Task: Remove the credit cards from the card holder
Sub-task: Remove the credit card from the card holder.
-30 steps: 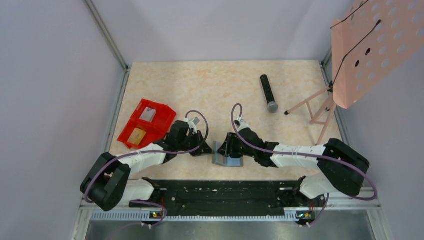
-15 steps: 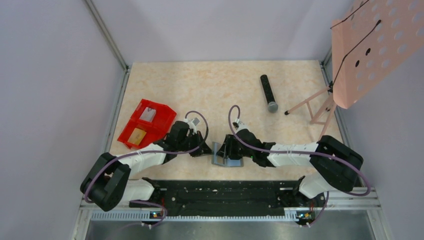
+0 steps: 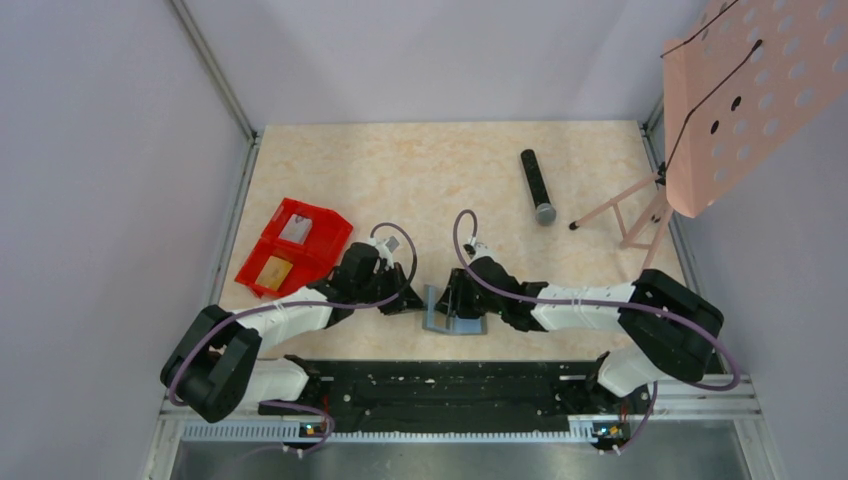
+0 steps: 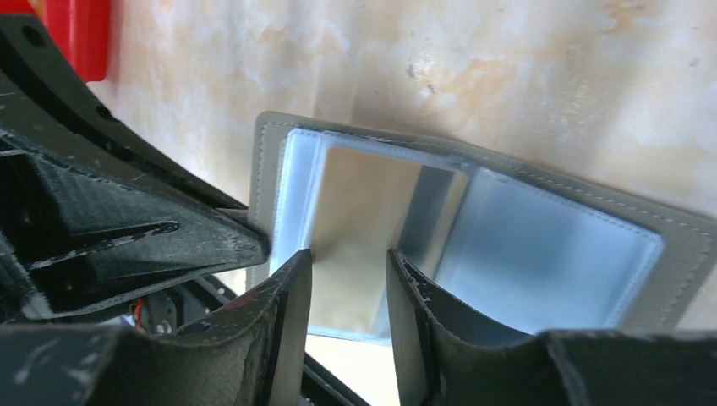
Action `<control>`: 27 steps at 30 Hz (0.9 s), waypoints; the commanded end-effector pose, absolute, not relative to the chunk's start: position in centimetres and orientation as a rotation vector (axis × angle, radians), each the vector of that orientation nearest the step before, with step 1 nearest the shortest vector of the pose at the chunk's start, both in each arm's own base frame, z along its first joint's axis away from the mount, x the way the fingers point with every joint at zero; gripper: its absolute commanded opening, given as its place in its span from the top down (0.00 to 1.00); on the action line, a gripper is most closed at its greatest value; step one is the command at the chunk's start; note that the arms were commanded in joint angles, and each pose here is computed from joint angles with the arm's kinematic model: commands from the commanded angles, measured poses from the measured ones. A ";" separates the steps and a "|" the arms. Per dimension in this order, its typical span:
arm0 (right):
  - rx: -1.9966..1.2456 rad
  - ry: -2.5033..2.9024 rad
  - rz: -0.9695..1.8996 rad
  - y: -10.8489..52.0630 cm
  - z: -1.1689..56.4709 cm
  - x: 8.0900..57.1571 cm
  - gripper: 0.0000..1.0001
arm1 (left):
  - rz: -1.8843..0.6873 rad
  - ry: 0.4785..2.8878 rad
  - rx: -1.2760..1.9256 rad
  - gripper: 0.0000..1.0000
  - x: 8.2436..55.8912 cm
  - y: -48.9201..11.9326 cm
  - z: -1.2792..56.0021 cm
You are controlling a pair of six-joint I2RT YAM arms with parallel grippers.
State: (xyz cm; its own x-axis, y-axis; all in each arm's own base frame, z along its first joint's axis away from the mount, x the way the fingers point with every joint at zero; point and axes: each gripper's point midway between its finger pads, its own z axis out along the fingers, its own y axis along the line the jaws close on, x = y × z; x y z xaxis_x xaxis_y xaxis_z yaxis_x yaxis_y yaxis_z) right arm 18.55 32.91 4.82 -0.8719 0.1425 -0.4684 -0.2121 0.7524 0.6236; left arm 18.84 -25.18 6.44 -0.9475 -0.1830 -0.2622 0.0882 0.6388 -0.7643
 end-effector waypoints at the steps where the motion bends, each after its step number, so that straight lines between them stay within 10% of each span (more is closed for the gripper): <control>1: -0.066 2.429 0.844 32.2 5.6 19.3 0.63 | -1.234 2.479 -0.011 1.00 19.4 -25.7 8.0; 27: -0.091 2.377 1.035 34.9 7.8 18.6 0.49 | -1.231 2.474 -0.017 1.00 19.2 -25.5 8.5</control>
State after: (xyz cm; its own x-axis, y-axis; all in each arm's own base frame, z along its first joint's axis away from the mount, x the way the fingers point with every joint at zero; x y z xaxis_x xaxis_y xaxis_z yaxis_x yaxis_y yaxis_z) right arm 18.46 32.68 6.04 -0.8584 0.1330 -0.4955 -0.2348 0.7569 0.6099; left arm 18.40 -24.90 6.52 -0.9491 -0.1685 -0.2661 0.0972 0.6468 -0.7564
